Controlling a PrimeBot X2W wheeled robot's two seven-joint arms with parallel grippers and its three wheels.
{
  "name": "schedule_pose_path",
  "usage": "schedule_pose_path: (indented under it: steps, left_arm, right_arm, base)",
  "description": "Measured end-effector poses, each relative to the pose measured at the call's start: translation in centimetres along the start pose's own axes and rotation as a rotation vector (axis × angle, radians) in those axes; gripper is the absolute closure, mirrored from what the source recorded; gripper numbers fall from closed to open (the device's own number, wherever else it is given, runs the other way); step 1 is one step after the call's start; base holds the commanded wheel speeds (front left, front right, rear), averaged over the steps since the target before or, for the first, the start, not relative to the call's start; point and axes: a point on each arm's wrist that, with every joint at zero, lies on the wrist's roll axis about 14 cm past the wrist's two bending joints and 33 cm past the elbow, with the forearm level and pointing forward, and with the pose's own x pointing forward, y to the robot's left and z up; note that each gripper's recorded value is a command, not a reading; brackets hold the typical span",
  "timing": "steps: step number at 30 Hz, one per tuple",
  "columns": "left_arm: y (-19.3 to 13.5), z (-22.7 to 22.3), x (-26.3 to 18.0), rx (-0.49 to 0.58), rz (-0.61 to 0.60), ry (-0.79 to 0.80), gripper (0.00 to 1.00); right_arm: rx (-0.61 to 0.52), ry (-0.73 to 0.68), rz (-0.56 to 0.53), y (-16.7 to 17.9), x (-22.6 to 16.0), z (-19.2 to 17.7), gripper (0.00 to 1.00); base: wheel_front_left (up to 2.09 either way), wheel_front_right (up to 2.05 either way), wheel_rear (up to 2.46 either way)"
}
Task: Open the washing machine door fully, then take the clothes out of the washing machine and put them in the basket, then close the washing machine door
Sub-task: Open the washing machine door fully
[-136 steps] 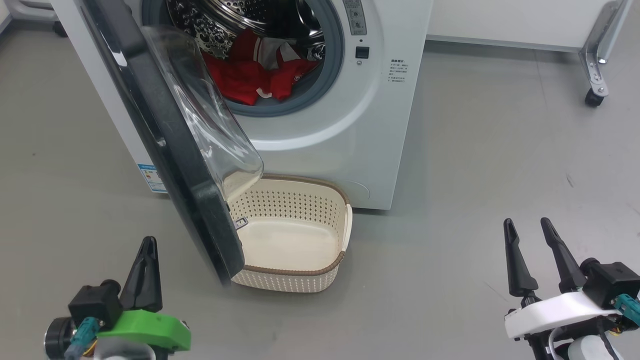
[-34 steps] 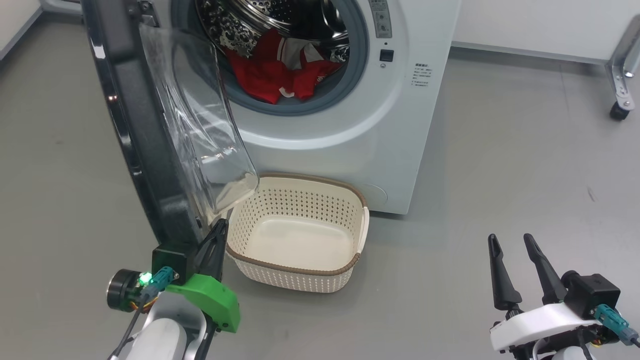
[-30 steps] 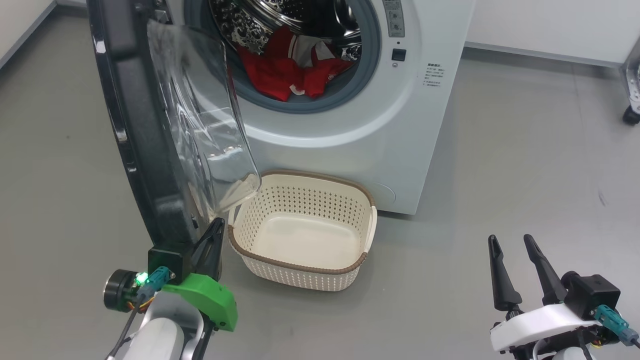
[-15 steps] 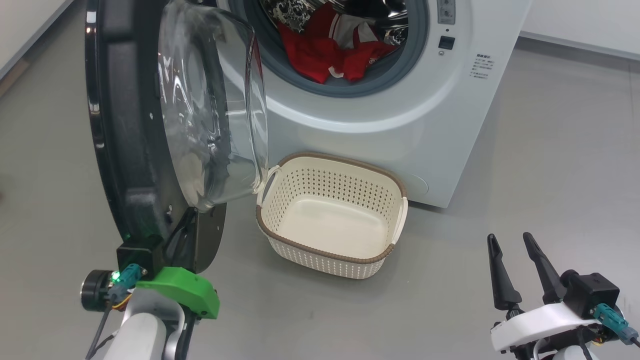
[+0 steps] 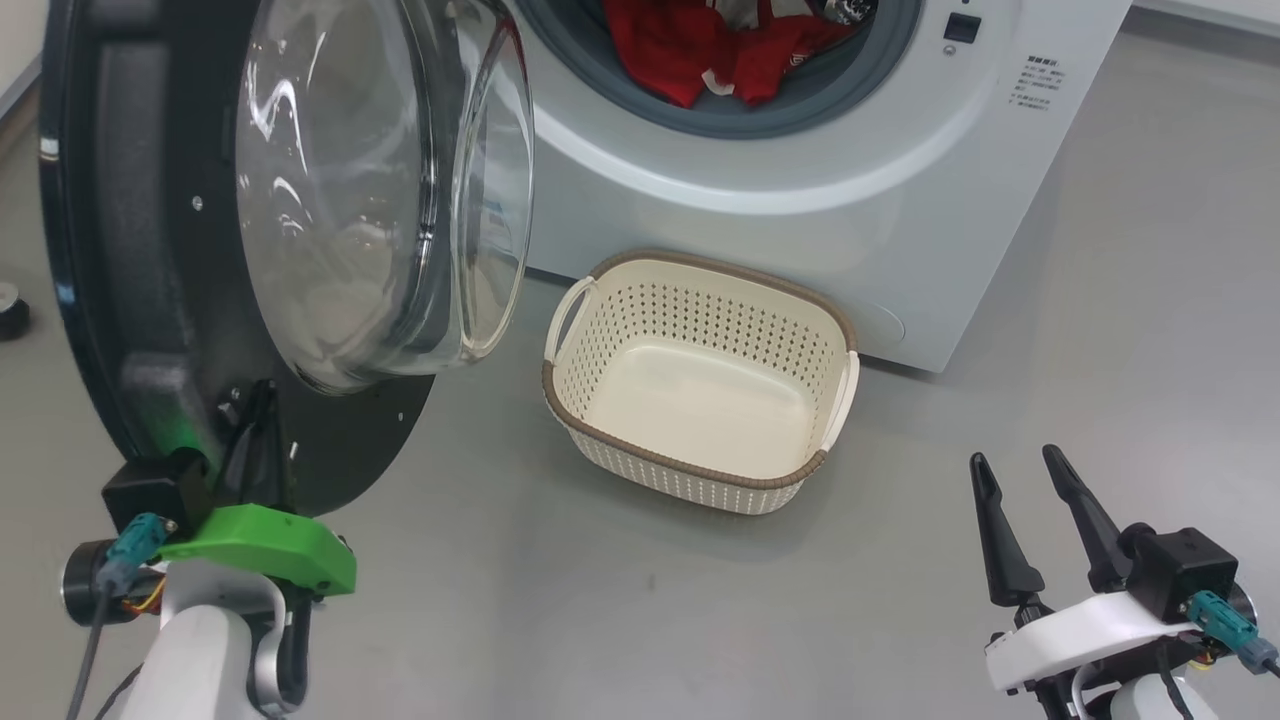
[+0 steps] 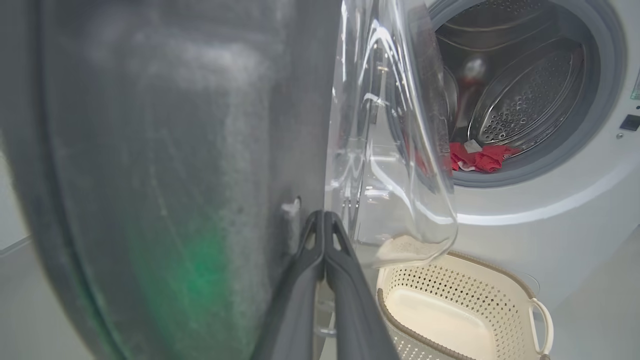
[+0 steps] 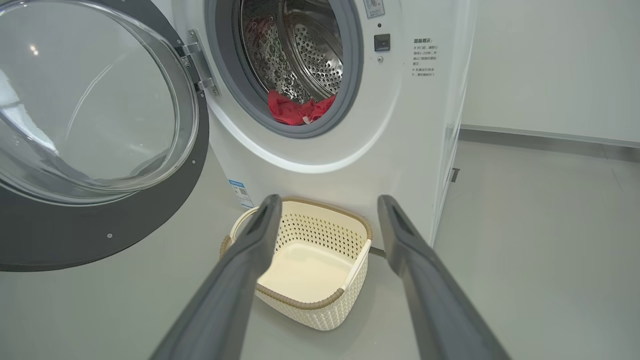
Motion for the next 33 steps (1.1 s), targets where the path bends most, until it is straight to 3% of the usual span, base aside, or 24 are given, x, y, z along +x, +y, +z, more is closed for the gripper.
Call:
schedule_pose_path:
  steps: [20,33]
  left_arm:
    - [8.3,0.7,1.8,0.02,0.243,-0.025,1.0]
    - [9.8,1.3,5.3,0.02,0.289,-0.047,1.0]
  right_arm:
    - [-0.011,0.068,0.053,-1.5,2.4,-2.4,0.0]
    - [-0.021,0.1,0.038,-4.2,3.7,-3.5,0.0]
  base:
    - [0.0,0.0,0.0]
    - [0.0,0.0,0.0]
